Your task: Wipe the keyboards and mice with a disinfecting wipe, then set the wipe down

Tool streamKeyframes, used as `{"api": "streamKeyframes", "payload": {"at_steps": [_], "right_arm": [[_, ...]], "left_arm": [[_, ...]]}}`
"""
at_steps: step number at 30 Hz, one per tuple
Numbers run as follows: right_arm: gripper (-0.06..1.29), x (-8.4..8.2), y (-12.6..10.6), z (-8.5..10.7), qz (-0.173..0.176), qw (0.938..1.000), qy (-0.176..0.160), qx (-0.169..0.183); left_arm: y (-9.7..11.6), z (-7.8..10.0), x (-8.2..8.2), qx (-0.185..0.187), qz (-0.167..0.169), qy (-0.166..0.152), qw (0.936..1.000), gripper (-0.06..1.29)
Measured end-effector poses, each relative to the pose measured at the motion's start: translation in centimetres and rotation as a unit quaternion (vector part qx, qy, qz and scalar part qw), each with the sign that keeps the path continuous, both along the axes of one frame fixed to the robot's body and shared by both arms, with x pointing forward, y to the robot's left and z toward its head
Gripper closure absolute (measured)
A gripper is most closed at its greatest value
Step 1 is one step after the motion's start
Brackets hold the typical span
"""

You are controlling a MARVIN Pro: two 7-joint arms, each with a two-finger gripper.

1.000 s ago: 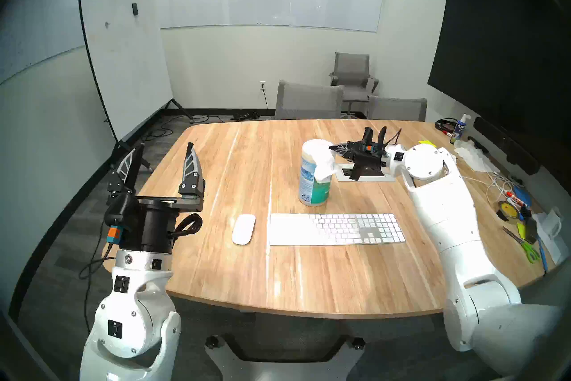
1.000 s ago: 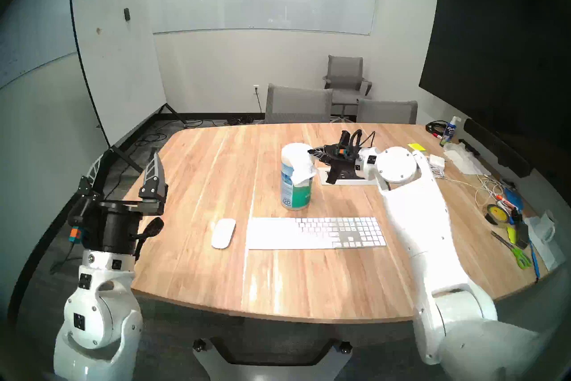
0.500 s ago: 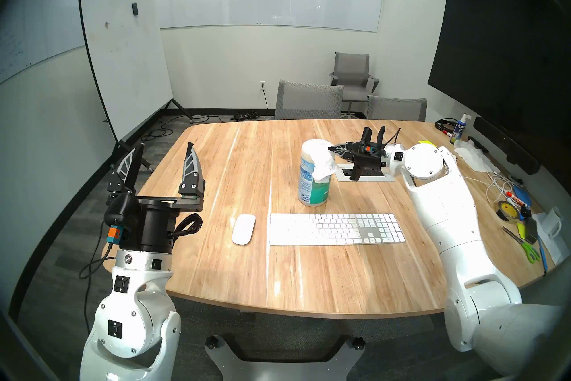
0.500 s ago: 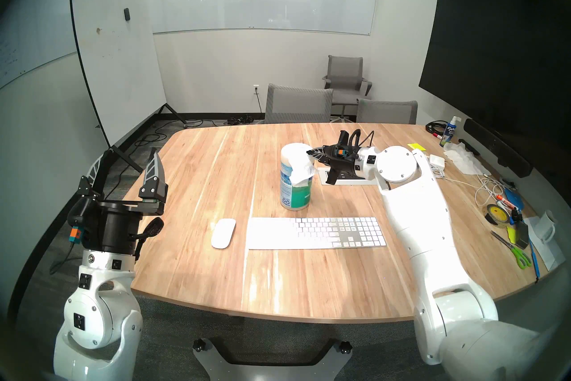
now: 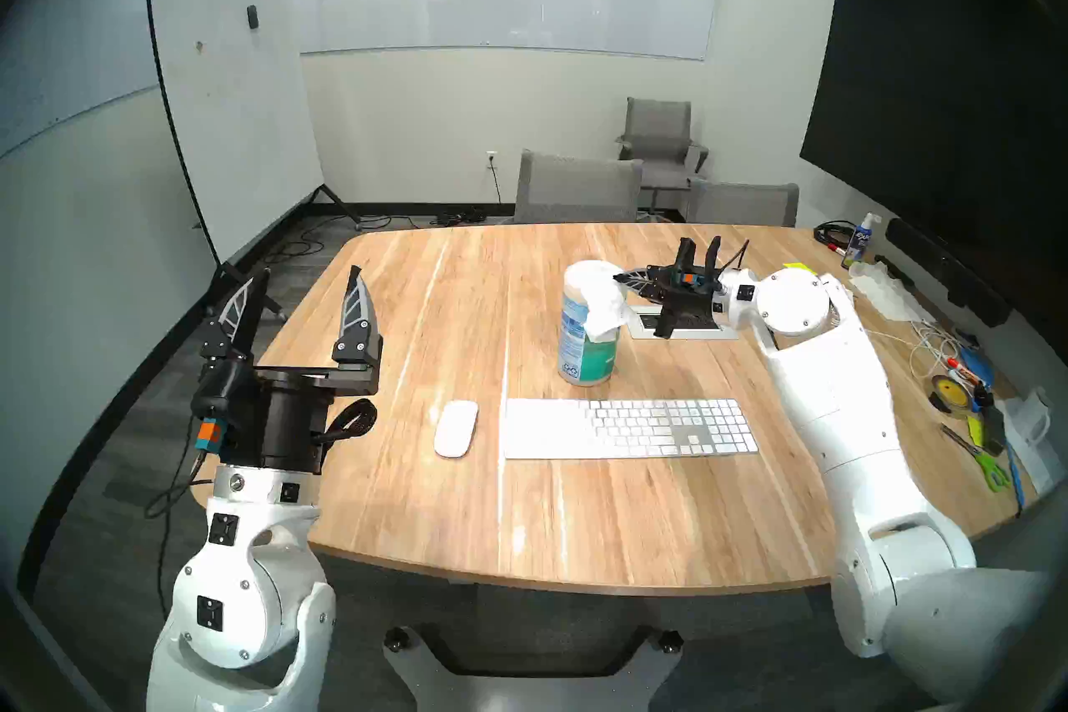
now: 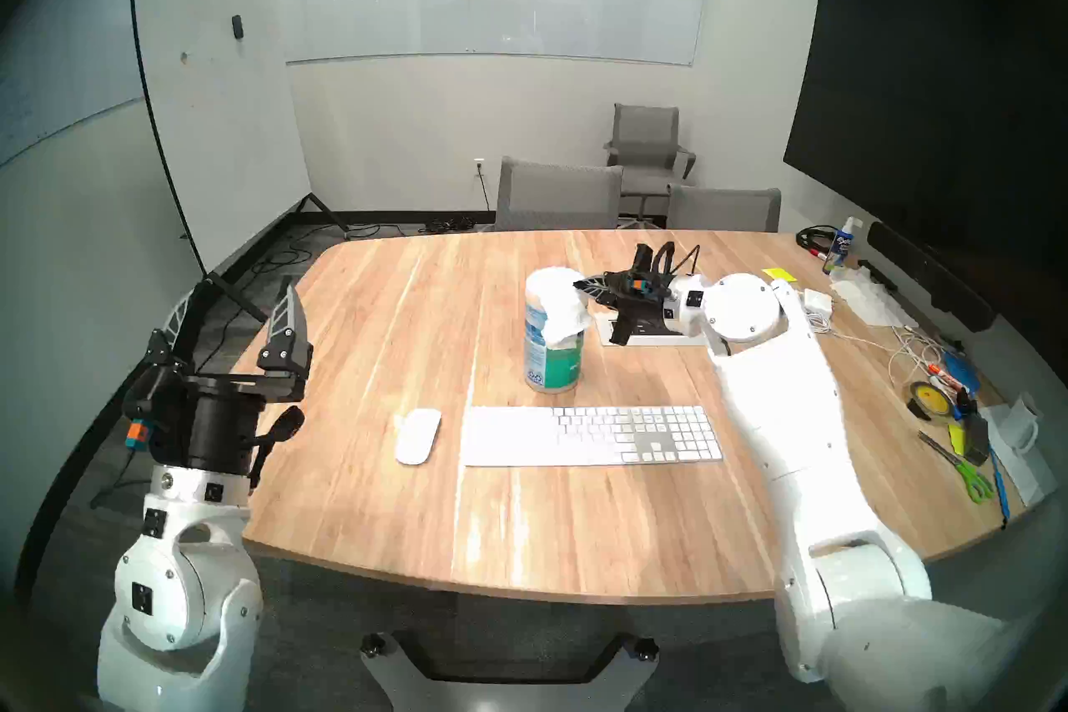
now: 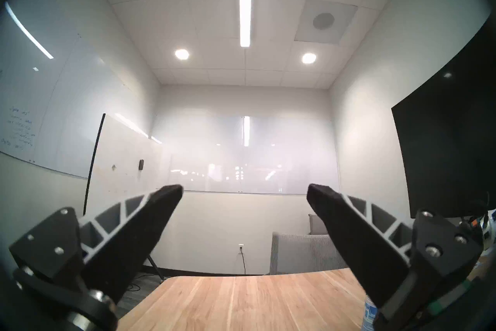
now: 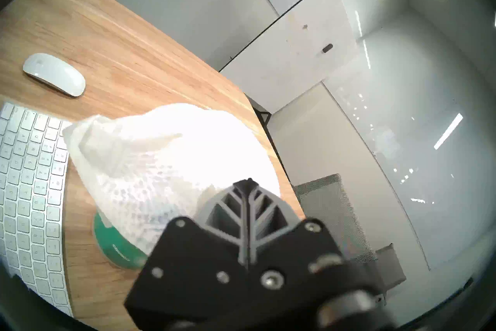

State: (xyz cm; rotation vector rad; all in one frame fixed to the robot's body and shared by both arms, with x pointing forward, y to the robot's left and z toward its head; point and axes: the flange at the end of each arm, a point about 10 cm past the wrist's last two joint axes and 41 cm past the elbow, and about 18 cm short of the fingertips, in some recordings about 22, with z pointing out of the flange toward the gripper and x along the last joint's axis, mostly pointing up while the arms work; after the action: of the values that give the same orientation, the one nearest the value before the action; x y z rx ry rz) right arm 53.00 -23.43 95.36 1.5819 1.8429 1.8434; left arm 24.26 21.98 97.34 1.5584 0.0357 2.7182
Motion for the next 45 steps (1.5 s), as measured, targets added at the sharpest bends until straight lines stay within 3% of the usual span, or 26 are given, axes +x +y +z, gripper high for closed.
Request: {"api": "streamKeyframes", "payload": {"at_steps": [11, 22, 45], "right_arm": [[1.25, 0.0, 0.0, 0.0, 0.0, 1.0, 0.0, 0.001], [1.25, 0.0, 0.0, 0.0, 0.0, 1.0, 0.0, 0.001], [1.25, 0.0, 0.0, 0.0, 0.0, 1.0, -0.001, 0.001]], "left_arm": [[1.7, -0.2, 0.3, 0.061, -0.014, 0.057, 0.9964, -0.03], [3.4, 0.5, 0.8, 0.125, -0.044, 0.077, 0.9882, -0.03], [5.8, 2.2, 1.0, 0.139, -0.119, 0.107, 0.9772, -0.03]]}}
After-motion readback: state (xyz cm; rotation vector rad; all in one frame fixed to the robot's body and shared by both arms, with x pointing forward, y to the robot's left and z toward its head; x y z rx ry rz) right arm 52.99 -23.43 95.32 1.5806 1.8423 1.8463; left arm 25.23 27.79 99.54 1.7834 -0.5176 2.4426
